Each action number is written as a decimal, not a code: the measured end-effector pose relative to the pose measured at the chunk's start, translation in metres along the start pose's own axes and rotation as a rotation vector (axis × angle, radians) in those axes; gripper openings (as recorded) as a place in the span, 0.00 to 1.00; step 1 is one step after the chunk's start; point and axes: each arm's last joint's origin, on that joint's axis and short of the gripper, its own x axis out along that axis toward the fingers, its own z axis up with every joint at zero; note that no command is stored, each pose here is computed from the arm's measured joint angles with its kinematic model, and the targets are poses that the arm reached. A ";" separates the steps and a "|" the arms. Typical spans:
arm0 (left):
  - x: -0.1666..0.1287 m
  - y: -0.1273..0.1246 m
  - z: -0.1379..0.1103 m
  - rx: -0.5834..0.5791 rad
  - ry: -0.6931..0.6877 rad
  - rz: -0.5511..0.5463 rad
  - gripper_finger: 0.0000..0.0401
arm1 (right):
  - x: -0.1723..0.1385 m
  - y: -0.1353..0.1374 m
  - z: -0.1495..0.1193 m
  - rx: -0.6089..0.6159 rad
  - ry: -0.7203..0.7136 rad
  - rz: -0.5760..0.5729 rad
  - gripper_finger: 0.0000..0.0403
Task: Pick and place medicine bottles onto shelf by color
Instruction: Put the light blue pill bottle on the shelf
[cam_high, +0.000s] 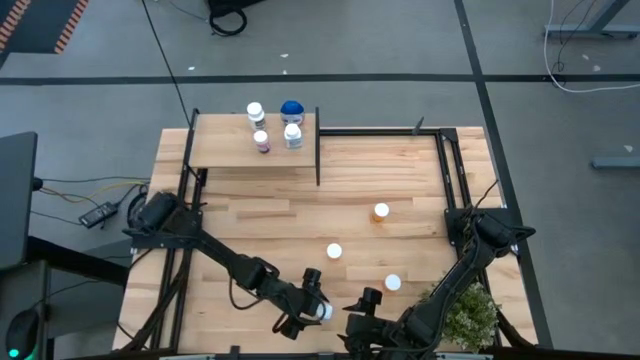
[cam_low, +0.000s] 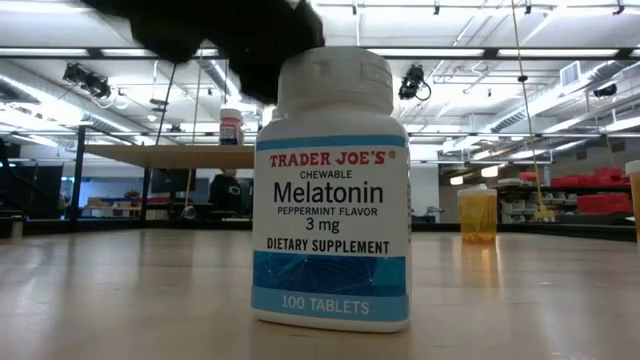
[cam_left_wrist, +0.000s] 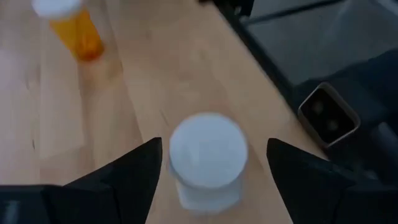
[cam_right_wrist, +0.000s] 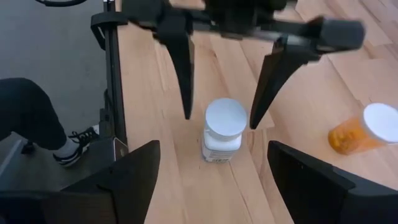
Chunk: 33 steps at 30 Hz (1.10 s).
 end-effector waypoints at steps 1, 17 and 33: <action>0.001 0.000 -0.001 0.001 0.009 0.001 0.74 | 0.000 0.000 0.000 0.000 0.000 0.000 0.76; 0.002 0.000 0.000 -0.026 -0.015 0.025 0.74 | 0.000 0.000 0.000 -0.001 -0.002 -0.001 0.76; 0.002 0.001 0.000 -0.037 -0.010 0.029 0.53 | 0.000 0.000 0.000 -0.001 -0.003 -0.002 0.76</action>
